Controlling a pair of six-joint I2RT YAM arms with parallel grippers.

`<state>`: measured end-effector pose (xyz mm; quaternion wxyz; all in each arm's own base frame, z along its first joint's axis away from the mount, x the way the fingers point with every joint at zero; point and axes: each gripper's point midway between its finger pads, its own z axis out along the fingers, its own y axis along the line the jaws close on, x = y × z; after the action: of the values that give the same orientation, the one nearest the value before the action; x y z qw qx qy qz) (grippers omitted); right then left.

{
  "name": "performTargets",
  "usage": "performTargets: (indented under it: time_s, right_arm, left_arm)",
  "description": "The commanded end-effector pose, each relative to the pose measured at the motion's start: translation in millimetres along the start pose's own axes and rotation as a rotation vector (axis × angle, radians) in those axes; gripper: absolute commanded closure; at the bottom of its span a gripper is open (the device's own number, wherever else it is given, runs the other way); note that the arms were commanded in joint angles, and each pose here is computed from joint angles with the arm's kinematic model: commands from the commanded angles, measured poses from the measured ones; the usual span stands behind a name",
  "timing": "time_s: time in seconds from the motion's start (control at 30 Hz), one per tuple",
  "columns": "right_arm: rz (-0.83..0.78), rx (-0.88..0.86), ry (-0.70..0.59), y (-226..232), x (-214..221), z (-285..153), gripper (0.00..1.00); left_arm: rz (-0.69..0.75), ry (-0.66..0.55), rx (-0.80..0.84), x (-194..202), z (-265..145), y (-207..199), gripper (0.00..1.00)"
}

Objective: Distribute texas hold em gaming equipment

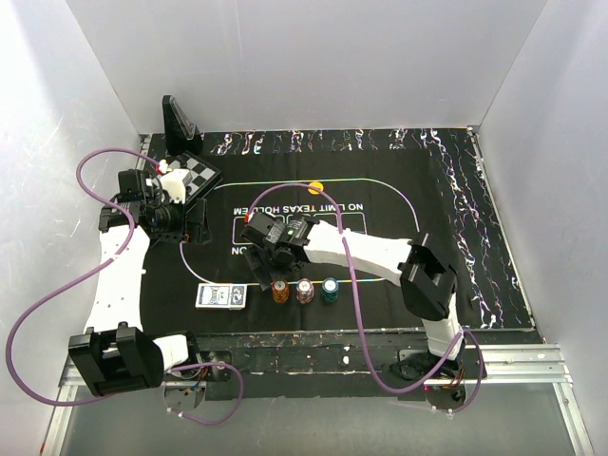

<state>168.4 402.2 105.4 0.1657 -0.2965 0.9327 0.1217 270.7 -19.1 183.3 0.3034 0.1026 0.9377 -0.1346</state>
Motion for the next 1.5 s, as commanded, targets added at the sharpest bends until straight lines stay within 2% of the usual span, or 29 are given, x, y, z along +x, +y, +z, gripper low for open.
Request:
performTargets:
  time_s: [0.0,0.47,1.13,1.47]
  right_arm:
    - [-0.007,-0.003,0.029,6.7,6.6,10.0,0.18]
    - [-0.007,-0.002,0.062,8.5,16.6,23.7,0.36]
    - [-0.002,0.022,0.091,5.0,28.9,26.2,0.38]
    - [0.003,0.041,0.054,1.4,21.6,17.8,0.61]
  left_arm:
    - [0.016,-0.057,-0.033,-15.1,-8.2,4.8,0.00]
    - [0.015,-0.068,-0.070,-21.1,-9.8,12.0,0.00]
    - [0.022,-0.079,-0.085,-22.8,-13.9,16.1,0.00]
    - [0.022,-0.081,-0.093,-22.1,-14.6,18.1,0.00]
